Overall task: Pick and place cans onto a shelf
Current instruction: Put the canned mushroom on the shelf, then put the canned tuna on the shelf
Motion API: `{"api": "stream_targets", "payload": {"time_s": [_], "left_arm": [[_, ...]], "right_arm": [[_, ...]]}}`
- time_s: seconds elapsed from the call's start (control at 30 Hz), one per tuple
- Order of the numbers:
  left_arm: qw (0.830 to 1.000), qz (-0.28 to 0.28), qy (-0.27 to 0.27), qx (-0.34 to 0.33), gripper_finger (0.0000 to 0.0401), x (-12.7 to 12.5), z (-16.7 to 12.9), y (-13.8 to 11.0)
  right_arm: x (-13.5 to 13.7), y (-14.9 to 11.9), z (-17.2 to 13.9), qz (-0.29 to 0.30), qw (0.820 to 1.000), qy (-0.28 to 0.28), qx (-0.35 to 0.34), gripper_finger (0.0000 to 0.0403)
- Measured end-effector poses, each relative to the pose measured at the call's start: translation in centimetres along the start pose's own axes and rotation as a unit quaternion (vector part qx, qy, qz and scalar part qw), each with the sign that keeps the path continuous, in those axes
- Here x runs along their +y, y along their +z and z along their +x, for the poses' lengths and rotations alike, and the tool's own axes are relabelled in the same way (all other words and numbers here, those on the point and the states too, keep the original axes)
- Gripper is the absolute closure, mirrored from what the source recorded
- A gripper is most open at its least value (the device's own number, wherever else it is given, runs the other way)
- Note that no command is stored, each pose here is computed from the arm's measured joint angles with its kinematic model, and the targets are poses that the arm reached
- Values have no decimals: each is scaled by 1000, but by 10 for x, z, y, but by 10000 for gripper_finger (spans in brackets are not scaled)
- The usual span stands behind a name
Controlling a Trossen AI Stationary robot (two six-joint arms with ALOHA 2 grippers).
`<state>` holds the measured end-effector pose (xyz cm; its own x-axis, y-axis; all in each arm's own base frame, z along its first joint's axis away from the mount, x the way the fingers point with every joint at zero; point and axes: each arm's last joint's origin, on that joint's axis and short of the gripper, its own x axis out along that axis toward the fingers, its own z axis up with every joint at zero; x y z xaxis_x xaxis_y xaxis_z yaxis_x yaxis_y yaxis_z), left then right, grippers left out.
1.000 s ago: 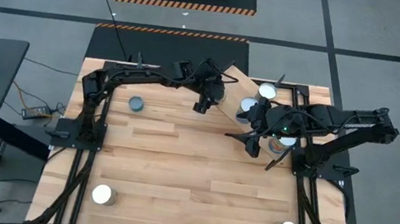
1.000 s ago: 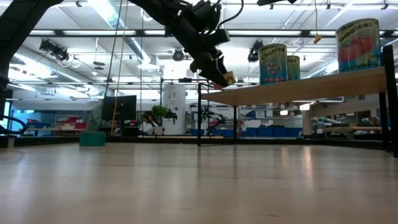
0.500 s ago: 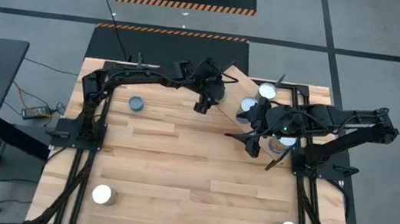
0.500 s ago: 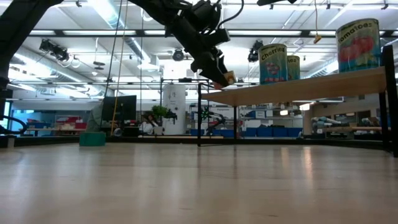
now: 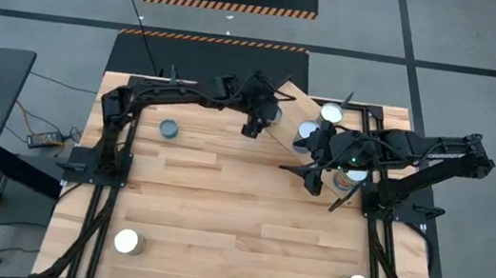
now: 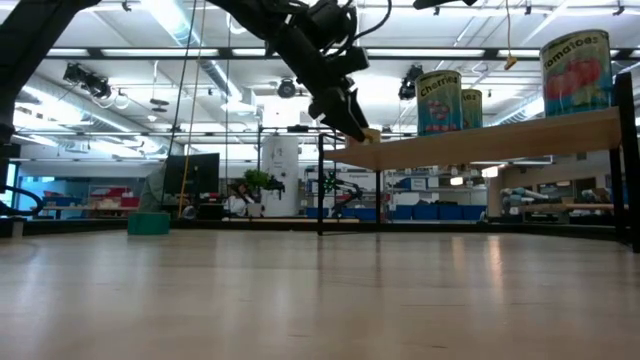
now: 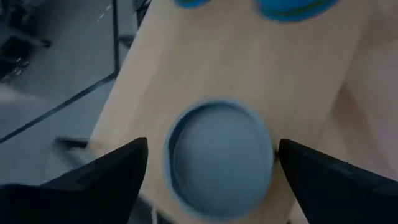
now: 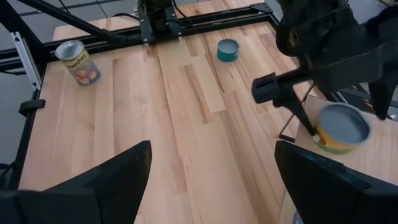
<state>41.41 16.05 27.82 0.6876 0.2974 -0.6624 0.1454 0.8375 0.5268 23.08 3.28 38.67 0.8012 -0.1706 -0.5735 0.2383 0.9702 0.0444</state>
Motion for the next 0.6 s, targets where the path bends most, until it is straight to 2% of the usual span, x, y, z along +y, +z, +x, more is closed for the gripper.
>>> {"api": "stream_targets", "payload": {"time_s": [0.1,0.27,0.37,0.5,0.6], "left_arm": [[1000,-5,19,10,33,3,-8,1],[999,-42,9,20,33,2,-36,5],[996,-84,-17,36,33,-2,-63,6],[981,-154,-85,76,33,-11,-97,-1],[969,-206,-90,104,33,-13,-119,-5]], "right_arm": [[0,0,0,0,1000,0,0,55],[0,0,0,0,1000,0,0,55],[0,0,0,-3,1000,0,0,55],[0,0,0,-13,1000,0,1,55],[0,0,0,-23,1000,-1,2,55]]}}
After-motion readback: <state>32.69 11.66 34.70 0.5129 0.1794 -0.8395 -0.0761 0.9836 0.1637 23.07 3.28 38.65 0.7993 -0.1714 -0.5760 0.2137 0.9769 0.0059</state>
